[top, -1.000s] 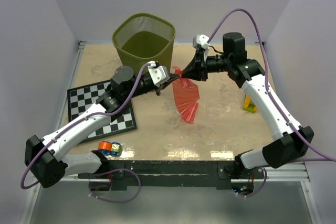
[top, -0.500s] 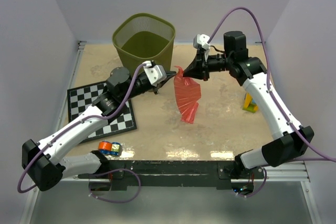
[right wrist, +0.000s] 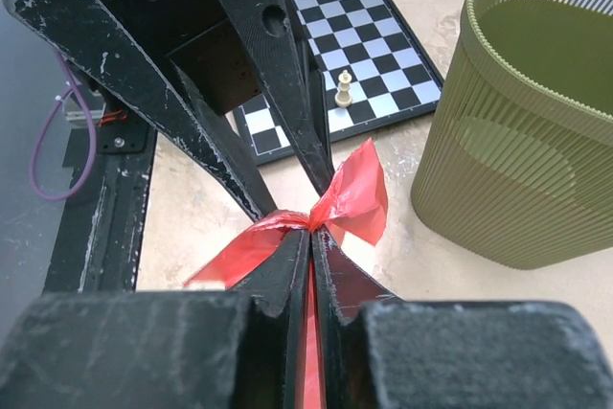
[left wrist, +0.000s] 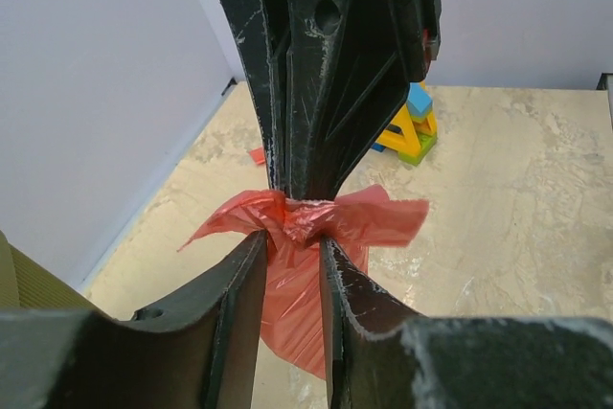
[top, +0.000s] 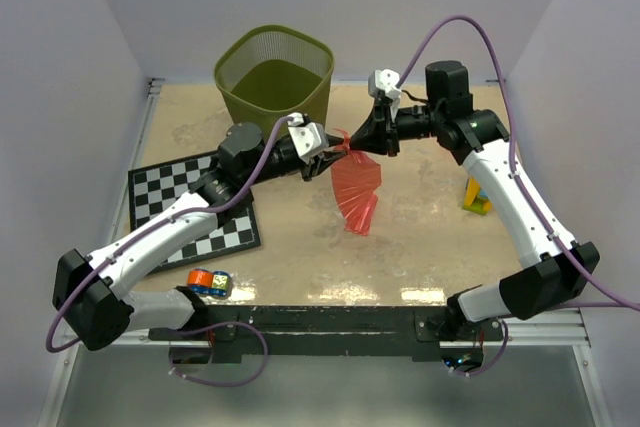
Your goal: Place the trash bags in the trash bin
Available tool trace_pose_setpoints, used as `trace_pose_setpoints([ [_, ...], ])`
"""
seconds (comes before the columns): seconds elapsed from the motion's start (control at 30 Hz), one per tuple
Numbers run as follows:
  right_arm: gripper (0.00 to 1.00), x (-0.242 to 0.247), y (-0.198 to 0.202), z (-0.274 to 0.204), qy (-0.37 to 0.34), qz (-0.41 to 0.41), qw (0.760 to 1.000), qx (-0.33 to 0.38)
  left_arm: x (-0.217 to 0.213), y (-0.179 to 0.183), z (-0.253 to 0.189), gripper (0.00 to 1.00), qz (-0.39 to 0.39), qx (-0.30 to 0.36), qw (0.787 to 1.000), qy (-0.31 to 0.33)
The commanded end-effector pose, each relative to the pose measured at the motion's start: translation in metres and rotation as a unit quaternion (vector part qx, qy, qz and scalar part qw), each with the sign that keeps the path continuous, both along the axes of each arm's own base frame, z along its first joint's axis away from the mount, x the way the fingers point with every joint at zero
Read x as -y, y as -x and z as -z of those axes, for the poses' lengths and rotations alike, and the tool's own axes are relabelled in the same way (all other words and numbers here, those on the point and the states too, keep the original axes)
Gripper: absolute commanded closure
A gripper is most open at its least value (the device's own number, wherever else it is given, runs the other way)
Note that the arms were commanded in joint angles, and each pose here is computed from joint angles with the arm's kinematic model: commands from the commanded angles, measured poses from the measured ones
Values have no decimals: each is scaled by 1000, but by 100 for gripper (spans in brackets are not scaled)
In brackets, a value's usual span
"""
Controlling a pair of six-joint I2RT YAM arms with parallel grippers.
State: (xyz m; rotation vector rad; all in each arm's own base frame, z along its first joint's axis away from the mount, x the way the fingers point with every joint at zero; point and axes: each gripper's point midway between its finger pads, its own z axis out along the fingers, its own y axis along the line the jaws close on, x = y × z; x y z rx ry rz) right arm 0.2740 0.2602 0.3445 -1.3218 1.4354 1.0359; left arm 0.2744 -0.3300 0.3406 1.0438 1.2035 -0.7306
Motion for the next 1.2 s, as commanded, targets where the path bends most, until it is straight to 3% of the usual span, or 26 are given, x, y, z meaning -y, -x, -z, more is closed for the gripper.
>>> trace_pose_setpoints([
  [0.0, 93, -4, 19, -22, -11, -31, 999, 43, 3, 4, -43, 66, 18, 33, 998, 44],
  [0.1, 93, -9, 23, -20, -4, -40, 998, 54, 4, 5, -44, 68, 21, 36, 998, 44],
  [0.23, 95, -11, 22, -20, -3, -42, 998, 54, 5, 8, -47, 90, 29, 43, 998, 42],
  [0.37, 100, -9, 19, -19, 4, -31, 998, 56, -2, 4, -46, 100, 8, 45, 998, 35],
  [0.57, 100, -3, 16, -13, 13, -15, 999, 50, -20, -1, -40, 100, -33, 49, 998, 26],
  [1.17, 100, 3, 10, -8, 20, 2, 999, 46, -30, 6, -26, 100, -33, 54, 998, 11],
])
